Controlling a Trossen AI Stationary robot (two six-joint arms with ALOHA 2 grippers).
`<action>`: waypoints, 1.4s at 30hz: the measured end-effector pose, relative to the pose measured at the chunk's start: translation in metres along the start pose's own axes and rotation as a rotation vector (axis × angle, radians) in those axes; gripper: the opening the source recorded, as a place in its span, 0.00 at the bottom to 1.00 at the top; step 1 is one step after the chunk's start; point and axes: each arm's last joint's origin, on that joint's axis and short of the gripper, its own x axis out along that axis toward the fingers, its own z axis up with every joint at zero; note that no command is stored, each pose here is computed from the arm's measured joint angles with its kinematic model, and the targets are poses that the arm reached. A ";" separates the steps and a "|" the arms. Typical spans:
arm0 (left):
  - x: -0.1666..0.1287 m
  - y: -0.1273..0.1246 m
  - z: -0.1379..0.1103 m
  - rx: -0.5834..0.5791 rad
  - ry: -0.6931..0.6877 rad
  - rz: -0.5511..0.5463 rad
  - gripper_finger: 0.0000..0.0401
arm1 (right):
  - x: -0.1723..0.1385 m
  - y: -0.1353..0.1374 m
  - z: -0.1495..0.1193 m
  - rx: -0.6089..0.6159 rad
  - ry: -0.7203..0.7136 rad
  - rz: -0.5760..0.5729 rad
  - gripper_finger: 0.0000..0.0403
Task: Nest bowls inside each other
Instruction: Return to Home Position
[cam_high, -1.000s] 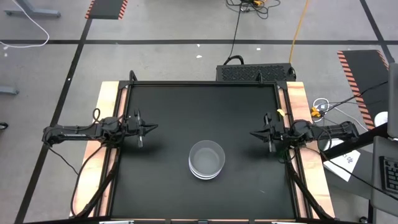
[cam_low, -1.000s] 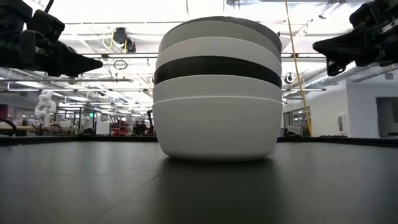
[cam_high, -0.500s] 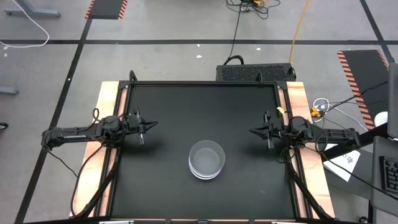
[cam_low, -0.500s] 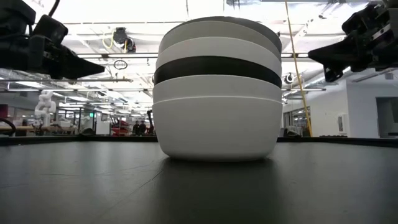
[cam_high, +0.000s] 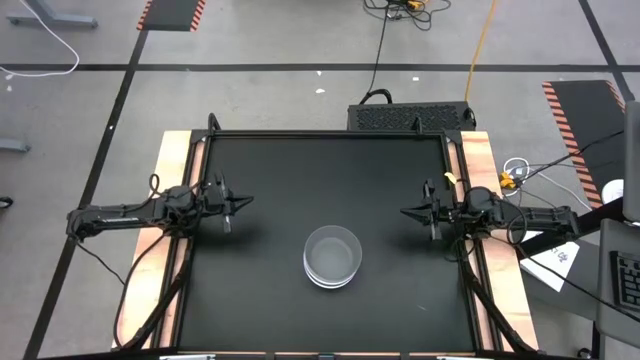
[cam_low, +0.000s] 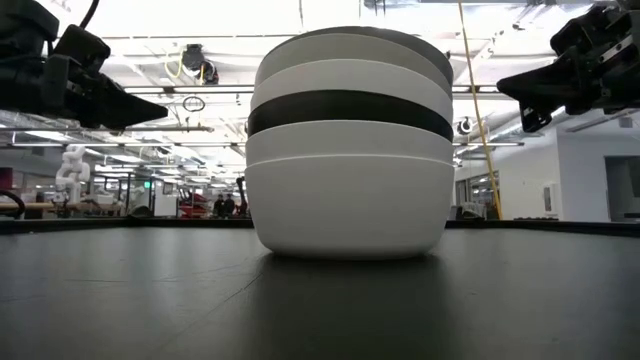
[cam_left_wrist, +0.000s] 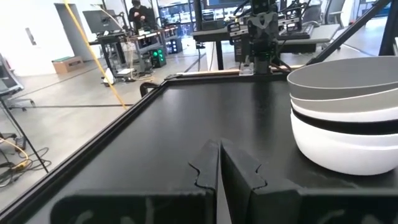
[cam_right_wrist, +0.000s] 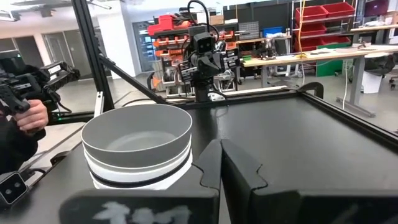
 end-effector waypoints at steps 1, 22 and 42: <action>0.000 0.000 0.000 -0.004 0.000 0.000 0.05 | 0.000 0.000 0.000 -0.001 -0.001 0.000 0.00; 0.000 0.000 0.000 -0.057 -0.001 0.001 0.05 | 0.000 0.000 0.000 0.047 -0.003 0.003 0.00; 0.000 0.001 0.004 -0.058 -0.044 0.010 0.05 | 0.000 0.000 0.001 0.049 -0.007 0.004 0.00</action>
